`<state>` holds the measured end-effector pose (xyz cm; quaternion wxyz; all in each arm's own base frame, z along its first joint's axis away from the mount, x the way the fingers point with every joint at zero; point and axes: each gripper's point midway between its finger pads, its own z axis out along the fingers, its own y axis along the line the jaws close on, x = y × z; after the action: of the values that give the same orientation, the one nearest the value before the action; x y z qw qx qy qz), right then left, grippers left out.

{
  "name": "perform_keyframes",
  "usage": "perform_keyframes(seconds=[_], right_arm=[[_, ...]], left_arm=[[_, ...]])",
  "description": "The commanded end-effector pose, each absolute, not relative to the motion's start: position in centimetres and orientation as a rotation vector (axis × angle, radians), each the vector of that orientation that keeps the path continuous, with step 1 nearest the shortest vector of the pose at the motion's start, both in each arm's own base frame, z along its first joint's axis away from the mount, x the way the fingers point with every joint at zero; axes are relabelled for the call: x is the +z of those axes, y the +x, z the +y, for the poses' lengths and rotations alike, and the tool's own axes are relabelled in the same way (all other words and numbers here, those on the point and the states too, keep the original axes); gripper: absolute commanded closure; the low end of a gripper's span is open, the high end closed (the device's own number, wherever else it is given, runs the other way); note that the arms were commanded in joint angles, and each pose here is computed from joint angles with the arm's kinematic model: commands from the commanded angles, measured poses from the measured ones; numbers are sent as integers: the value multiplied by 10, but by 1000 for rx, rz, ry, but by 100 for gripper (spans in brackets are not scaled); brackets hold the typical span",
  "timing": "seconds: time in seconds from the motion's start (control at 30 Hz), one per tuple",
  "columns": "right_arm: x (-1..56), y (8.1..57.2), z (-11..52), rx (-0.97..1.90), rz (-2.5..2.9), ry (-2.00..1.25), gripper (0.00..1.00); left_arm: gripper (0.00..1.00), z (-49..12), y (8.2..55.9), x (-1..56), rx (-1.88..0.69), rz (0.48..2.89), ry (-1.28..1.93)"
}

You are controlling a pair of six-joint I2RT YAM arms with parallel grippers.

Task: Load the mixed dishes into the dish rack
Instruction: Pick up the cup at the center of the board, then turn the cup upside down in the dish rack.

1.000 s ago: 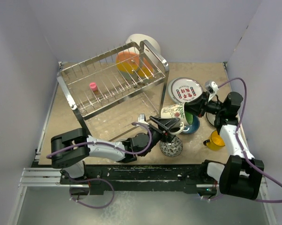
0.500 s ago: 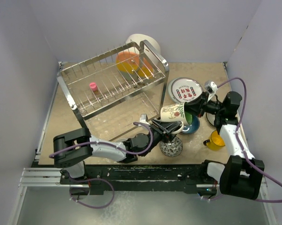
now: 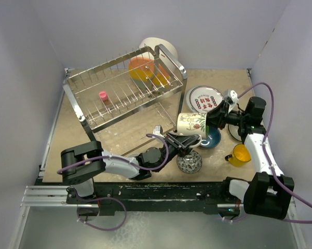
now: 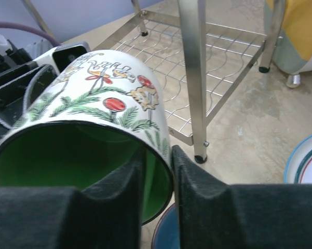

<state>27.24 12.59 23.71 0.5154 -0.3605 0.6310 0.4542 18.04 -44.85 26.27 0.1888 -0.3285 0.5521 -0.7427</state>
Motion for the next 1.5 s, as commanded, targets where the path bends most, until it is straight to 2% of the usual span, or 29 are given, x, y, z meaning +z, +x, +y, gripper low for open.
perform_keyframes(seconds=[0.0, 0.23, 0.4, 1.0, 1.47], right_arm=[[251, 260, 132, 1109, 1438, -955, 65], [256, 264, 128, 1025, 1443, -979, 40], [260, 264, 122, 982, 1445, -983, 34], [263, 269, 110, 942, 1488, -935, 32], [263, 271, 105, 926, 1497, -916, 32]], left_arm=[[100, -421, 194, 310, -2150, 1309, -898], [100, -399, 192, 310, -2038, 1301, -815], [100, -388, 190, 307, -1941, 1327, -758], [100, -326, 219, 280, -1236, 1466, -544], [100, -304, 262, 263, -821, 1529, -345]])
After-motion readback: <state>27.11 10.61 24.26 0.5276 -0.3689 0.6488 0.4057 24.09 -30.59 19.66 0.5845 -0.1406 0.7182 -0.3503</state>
